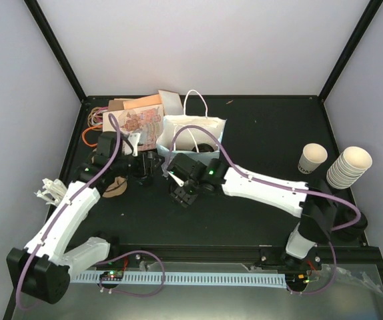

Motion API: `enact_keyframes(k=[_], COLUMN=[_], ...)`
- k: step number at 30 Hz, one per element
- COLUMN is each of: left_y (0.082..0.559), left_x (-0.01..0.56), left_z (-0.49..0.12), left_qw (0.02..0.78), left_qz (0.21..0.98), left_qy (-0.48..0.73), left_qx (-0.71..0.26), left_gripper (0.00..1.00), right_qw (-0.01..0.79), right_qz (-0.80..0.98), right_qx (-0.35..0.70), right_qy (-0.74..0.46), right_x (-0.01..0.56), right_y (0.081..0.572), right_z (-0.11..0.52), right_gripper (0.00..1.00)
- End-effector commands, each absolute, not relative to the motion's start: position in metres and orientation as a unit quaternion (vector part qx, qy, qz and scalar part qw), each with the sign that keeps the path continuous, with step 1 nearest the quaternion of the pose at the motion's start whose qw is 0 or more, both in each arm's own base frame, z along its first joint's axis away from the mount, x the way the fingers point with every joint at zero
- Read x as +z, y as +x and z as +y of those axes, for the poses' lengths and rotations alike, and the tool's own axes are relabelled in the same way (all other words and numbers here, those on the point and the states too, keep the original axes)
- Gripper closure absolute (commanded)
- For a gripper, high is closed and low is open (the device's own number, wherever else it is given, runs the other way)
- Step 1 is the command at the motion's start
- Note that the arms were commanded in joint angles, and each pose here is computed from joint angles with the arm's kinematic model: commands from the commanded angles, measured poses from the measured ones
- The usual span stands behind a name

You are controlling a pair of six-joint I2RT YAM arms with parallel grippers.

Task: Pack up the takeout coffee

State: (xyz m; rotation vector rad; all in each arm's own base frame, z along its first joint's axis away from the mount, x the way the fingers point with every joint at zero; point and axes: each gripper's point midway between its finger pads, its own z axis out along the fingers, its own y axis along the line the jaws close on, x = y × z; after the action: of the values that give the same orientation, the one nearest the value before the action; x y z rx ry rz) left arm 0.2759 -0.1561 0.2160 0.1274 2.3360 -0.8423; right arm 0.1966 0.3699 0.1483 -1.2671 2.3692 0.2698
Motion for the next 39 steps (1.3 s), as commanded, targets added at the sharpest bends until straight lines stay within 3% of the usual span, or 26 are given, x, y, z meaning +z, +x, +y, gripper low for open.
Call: enact_keyframes(k=[1,8,12,13,23,31,39], left_y=[0.263,0.246,0.246,0.247,0.268,0.301,0.332], left_x=[0.251,0.297,0.320,0.324,0.362,0.365,0.351], left_z=[-0.145,-0.129,-0.126,-0.125,-0.123,-0.143,-0.159], left_qw=[0.360,0.427,0.453,0.458,0.507,0.459,0.413], left_qz=[0.879,0.854,0.843,0.841,0.818,0.843,0.867], left_qy=[0.058,0.055,0.063,0.061,0.078,0.116,0.134], left_qx=[-0.307,-0.292,-0.285,-0.282,-0.259,-0.257,-0.243], left_gripper=[0.29,0.21,0.02,0.01,0.01,0.01,0.13], right_qw=[0.233,0.266,0.300,0.305,0.358,0.430,0.500], right_qz=[0.840,0.818,0.807,0.805,0.787,0.772,0.758], right_qx=[0.114,0.144,0.160,0.161,0.186,0.191,0.164], right_qy=[-0.476,-0.489,-0.484,-0.483,-0.466,-0.428,-0.386], right_x=[0.172,0.209,0.238,0.243,0.294,0.347,0.394], right_y=[0.179,0.160,0.157,0.156,0.150,0.153,0.166], right_z=[0.357,0.338,0.326,0.323,0.298,0.268,0.240], right_gripper=[0.26,0.27,0.27,0.27,0.27,0.29,0.29])
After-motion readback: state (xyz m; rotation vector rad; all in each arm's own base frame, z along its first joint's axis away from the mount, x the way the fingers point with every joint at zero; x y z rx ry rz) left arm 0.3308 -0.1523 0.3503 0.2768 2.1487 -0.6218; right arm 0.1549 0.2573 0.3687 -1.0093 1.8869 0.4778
